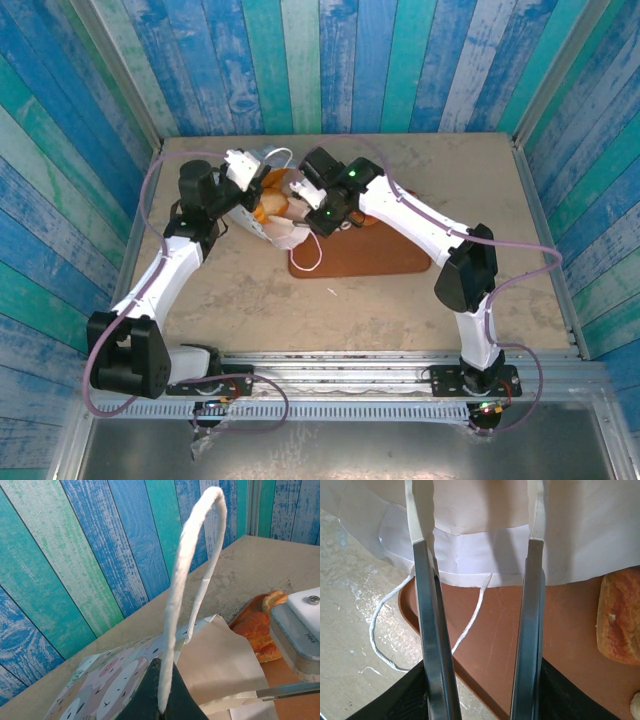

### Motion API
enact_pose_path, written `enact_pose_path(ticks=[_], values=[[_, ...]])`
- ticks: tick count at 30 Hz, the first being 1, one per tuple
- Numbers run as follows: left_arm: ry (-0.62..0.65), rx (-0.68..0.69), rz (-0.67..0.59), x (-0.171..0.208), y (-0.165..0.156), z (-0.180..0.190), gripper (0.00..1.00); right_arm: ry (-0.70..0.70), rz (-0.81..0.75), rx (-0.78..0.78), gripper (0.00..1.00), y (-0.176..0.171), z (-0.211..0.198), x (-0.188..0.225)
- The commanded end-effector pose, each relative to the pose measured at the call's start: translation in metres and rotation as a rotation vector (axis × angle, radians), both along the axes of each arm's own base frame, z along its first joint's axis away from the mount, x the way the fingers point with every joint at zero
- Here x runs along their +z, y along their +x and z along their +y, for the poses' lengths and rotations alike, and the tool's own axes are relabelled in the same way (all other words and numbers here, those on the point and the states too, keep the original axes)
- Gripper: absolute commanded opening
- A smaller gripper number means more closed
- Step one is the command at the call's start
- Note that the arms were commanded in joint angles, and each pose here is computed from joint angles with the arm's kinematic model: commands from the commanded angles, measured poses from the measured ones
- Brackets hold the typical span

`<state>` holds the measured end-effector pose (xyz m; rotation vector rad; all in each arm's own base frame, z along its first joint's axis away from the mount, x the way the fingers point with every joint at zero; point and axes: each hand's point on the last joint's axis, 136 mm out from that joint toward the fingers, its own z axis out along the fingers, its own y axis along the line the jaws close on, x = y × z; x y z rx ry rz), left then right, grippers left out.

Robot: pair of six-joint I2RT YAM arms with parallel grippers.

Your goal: Take the fake bread out of the paper bag

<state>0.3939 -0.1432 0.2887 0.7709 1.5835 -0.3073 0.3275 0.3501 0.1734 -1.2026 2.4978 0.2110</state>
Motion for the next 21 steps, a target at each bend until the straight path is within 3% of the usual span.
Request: enact_pose_path(ticks=[1, 21], values=[[0.002, 0.001, -0.044, 0.013, 0.007, -0.001, 0.0, 0.017, -0.04, 0.018, 0.51, 0.002, 0.004, 0.013], [0.008, 0.0, -0.048, 0.014, 0.007, -0.001, 0.01, 0.003, -0.068, 0.153, 0.53, 0.014, 0.024, 0.001]])
